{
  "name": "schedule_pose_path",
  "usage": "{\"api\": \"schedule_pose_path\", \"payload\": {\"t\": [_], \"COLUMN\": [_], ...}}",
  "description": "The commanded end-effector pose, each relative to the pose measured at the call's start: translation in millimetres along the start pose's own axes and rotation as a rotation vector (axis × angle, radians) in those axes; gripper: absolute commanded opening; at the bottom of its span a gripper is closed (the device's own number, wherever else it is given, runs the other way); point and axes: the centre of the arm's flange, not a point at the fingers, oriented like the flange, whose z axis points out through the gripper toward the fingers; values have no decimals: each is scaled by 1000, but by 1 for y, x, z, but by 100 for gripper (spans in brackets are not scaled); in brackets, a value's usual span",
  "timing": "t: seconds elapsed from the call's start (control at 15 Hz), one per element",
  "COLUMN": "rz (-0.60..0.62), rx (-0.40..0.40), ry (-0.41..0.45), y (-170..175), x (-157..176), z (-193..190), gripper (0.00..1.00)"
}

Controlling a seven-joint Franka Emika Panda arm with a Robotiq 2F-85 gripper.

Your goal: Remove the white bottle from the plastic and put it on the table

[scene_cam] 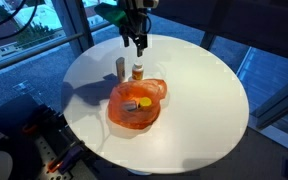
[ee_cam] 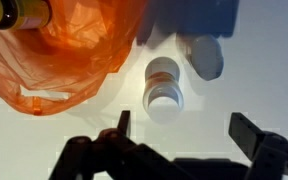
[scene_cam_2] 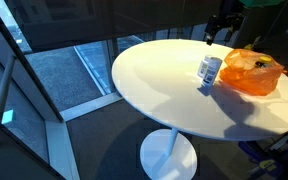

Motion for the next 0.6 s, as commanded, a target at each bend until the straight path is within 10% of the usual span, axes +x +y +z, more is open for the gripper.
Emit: {"api": "schedule_pose_path", "payload": {"t": [0.0, 0.53], "rz": [-86, -226], "rx": [16, 38], "ry": [-30, -140], "y": [11, 21], "x": [-12, -21], "z": [-43, -136], "gripper": [100, 100]}}
